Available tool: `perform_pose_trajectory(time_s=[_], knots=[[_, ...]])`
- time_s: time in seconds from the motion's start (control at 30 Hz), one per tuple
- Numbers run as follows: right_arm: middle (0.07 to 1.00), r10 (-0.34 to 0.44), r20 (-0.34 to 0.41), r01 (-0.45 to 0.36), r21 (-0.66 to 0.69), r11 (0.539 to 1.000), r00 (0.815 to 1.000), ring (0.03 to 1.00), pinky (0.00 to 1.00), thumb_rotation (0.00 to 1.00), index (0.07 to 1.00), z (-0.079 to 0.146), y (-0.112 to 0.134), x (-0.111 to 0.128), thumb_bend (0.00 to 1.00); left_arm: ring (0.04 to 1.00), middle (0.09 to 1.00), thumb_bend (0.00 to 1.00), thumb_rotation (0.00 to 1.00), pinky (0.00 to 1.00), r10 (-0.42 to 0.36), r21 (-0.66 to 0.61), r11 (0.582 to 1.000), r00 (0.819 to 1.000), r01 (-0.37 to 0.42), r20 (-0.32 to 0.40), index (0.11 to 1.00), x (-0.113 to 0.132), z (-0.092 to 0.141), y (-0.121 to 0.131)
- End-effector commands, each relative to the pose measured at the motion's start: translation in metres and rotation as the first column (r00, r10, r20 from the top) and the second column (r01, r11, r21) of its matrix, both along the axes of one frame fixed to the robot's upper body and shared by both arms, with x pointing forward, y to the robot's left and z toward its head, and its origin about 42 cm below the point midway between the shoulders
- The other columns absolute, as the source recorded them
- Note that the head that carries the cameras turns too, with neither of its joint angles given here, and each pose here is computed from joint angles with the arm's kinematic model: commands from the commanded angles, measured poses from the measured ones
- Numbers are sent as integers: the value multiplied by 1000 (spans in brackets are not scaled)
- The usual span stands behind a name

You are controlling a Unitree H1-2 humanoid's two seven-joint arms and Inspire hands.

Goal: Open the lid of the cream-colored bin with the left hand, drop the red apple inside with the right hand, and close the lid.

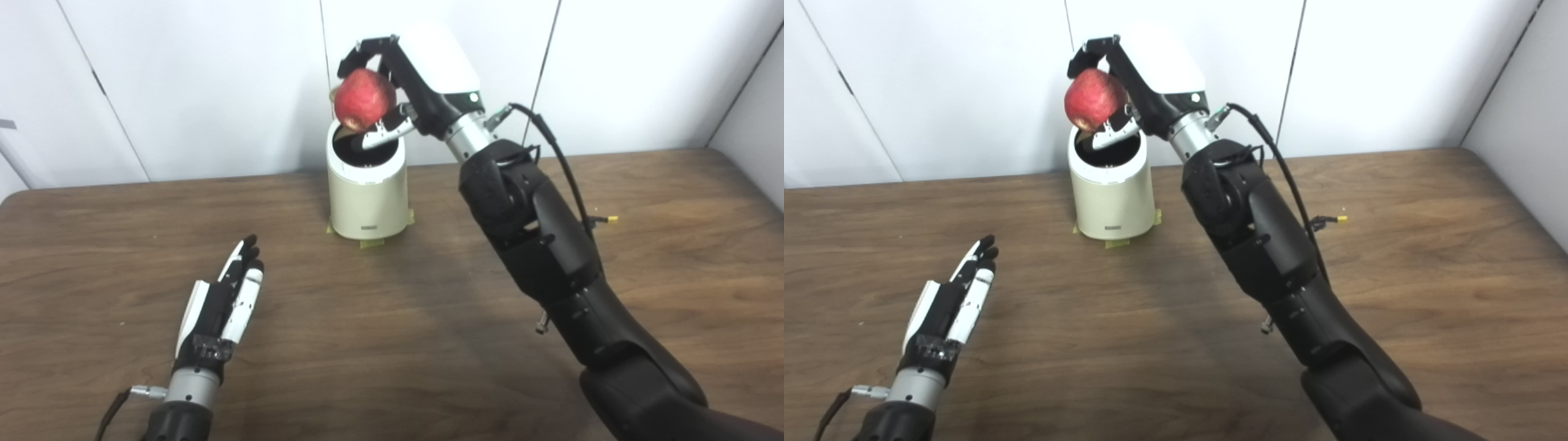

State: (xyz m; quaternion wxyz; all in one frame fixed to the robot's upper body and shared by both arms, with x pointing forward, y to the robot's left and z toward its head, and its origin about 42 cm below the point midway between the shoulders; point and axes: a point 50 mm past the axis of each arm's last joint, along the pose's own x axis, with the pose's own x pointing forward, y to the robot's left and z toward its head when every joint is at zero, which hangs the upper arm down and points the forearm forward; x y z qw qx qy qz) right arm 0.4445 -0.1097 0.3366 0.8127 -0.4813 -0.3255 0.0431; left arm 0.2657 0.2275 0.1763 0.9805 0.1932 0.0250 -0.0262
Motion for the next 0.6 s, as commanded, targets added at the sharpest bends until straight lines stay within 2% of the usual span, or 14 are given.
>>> perform_pose_trajectory(time_s=[0.0,0.27,0.57], knots=[[501,21,93,-24,31,999,995,385,363,0,517,30,4,3,516,965,960,327,990,939,7,4,1000,997,-8,82,1000,2,16,-4],[503,16,37,-18,32,999,999,384,362,0,525,13,10,19,515,968,957,338,979,952,14,-2,1000,997,-14,80,1000,2,15,-5],[505,-25,-6,25,41,999,1000,383,362,0,526,13,10,37,514,977,964,346,951,967,20,-41,999,997,-17,73,1000,3,12,-10]])
